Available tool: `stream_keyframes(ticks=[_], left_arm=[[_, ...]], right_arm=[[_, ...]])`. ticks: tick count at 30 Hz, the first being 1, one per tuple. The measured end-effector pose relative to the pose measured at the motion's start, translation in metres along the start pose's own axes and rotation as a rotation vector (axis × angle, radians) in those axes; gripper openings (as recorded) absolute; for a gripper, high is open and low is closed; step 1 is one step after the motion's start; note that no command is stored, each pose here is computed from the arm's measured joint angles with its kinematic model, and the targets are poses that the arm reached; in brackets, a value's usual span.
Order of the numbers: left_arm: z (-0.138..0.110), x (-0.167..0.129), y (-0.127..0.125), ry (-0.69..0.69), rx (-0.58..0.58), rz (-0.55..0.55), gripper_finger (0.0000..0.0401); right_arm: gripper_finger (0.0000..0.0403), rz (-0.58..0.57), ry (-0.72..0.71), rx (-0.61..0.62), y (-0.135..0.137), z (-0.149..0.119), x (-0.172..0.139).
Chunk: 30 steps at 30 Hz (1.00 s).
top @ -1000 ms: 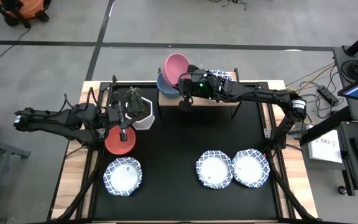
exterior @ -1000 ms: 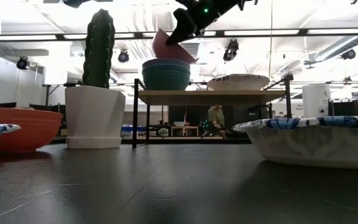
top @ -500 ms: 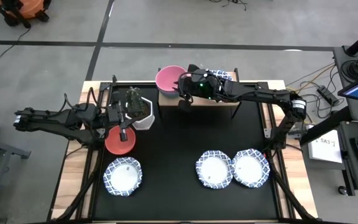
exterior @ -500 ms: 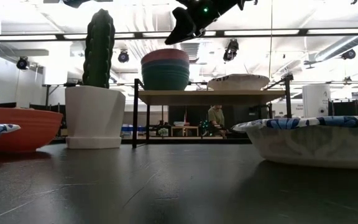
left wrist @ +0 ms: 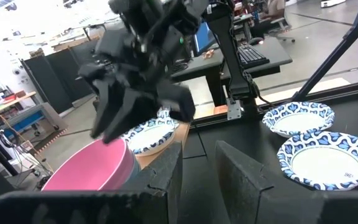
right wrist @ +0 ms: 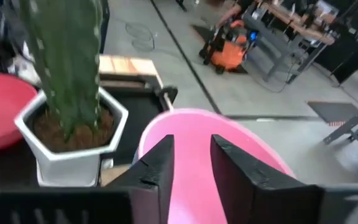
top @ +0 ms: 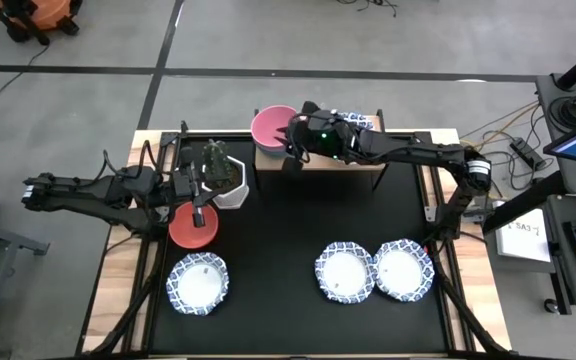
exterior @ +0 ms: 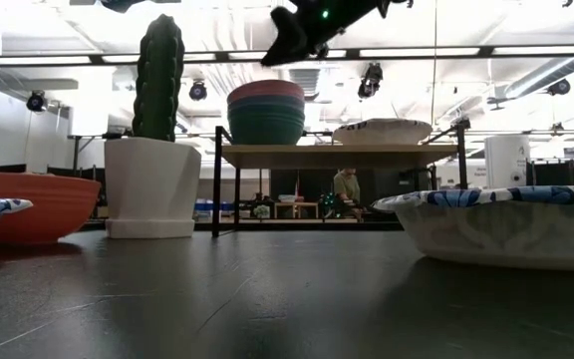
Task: Place and stack bowls onto a shelf
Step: Stack the pink bowl on top of the blue bowls on the shelf, then stack the left blue patterned bowl on top of the blue patterned bowls on the shelf
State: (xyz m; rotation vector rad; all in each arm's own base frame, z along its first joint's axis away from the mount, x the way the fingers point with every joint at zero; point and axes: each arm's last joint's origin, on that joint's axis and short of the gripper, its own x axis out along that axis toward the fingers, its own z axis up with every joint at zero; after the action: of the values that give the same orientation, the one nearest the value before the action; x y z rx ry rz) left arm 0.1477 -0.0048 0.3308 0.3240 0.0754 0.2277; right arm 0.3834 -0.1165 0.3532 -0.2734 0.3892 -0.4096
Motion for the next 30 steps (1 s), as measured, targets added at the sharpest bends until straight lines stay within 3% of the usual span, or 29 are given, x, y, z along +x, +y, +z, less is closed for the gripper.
stream_keyframes(ticks=[9,21,30], left_arm=[[0.0,0.0,0.0,0.001,0.0,0.0,0.0079],[0.0,0.0,0.0,0.001,0.0,-0.001,0.0079],[-0.001,0.0,0.0,0.01,-0.039,-0.004,0.0079]], right_arm=[[0.0032,0.007,0.049,0.03,0.004,-0.017,0.011],[0.0022,0.008,0.051,0.063,0.005,-0.019,0.011],[0.0022,0.055,-0.036,0.029,0.017,0.0,-0.032]])
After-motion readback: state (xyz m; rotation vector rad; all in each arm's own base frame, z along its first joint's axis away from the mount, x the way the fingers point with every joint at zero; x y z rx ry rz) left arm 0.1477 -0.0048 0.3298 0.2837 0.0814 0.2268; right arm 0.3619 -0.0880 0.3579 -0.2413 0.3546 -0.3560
